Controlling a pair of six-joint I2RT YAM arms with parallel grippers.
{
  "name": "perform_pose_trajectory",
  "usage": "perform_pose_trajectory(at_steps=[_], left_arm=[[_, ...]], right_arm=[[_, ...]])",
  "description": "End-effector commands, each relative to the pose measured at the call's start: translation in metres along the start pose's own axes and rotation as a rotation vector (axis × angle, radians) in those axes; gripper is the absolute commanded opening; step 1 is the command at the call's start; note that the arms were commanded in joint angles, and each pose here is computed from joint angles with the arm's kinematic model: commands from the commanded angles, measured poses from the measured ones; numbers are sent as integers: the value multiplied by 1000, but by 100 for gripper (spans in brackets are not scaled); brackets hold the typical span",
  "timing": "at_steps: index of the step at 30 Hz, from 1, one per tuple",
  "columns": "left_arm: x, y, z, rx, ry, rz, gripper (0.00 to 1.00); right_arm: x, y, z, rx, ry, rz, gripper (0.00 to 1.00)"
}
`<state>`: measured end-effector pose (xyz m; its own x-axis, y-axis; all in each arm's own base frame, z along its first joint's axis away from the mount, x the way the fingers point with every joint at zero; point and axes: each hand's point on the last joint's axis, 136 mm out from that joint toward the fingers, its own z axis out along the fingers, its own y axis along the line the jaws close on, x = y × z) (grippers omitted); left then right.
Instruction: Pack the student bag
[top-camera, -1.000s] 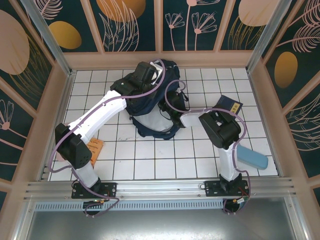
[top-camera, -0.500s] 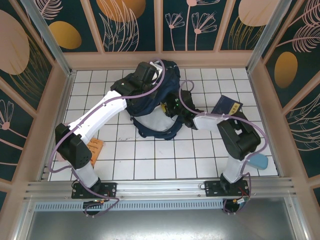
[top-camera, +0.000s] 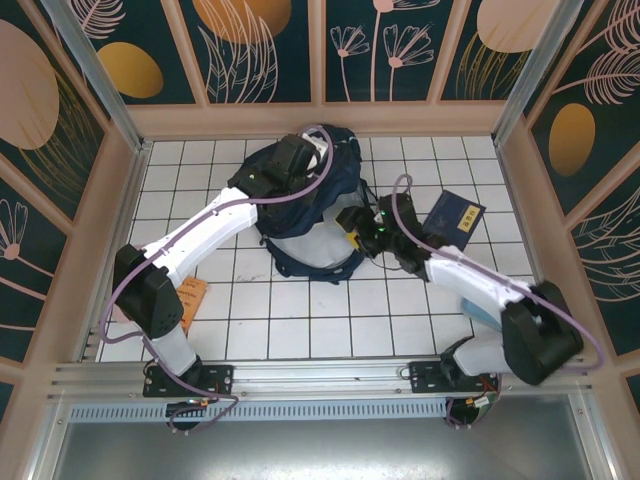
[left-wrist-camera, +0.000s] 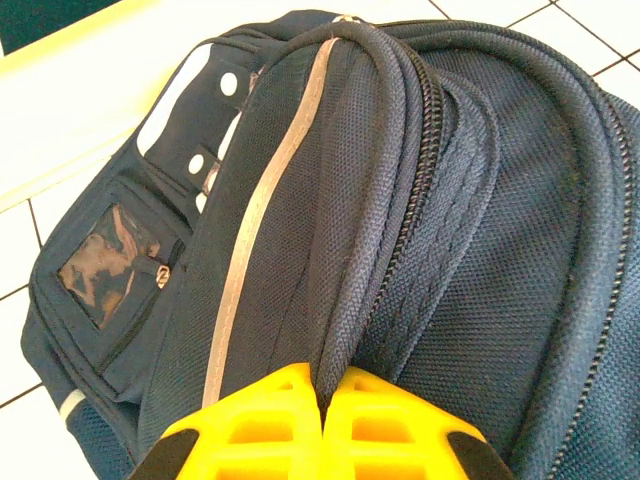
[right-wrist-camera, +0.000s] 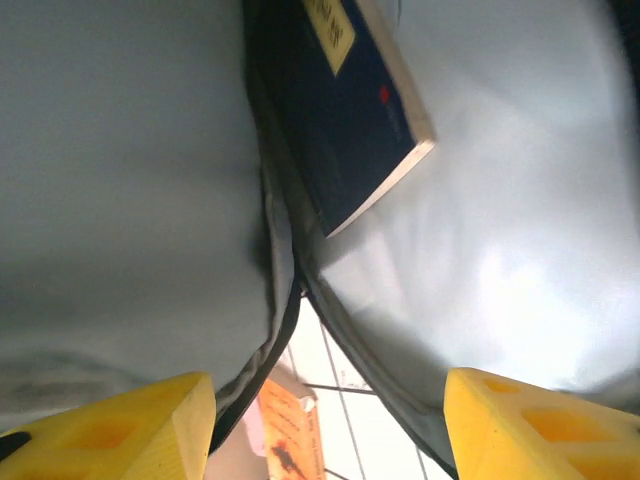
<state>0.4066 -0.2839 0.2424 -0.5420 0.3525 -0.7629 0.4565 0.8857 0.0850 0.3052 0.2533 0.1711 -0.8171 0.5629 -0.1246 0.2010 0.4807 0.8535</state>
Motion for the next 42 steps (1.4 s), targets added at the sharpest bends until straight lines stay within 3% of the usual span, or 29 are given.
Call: perform_pose_trajectory(at_steps=[1, 8, 12, 16, 18, 21, 26, 29, 32, 38, 42], left_arm=[[-27, 13, -13, -42, -139, -71, 0], [0, 29, -21, -117, -117, -64, 0], [31, 2, -18, 41, -52, -22, 1], [62, -13, -10, 126, -3, -79, 8], [74, -15, -7, 136, 13, -132, 18], [79, -23, -8, 181, 23, -234, 41], [77, -25, -13, 208, 16, -370, 73], [75, -12, -18, 148, -15, -436, 89], [75, -3, -22, 105, -45, -476, 96], [78, 13, -21, 14, -43, -525, 98], [76, 15, -22, 2, -49, -531, 98]], right_arm=[[-15, -56, -36, 215, -94, -49, 61], [-76, -94, -76, 407, -229, -138, 63], [-122, -106, -70, 506, -282, -204, 66], [-170, -133, -60, 625, -331, -205, 68], [-195, -149, -55, 659, -344, -177, 69], [-227, -169, -47, 712, -348, -155, 70], [-257, -195, -36, 775, -331, -115, 75], [-264, -201, -30, 772, -311, -112, 78], [-259, -209, -20, 769, -256, -112, 79], [-219, -224, -3, 740, -136, -99, 79], [-166, -224, 11, 729, -26, -139, 79]])
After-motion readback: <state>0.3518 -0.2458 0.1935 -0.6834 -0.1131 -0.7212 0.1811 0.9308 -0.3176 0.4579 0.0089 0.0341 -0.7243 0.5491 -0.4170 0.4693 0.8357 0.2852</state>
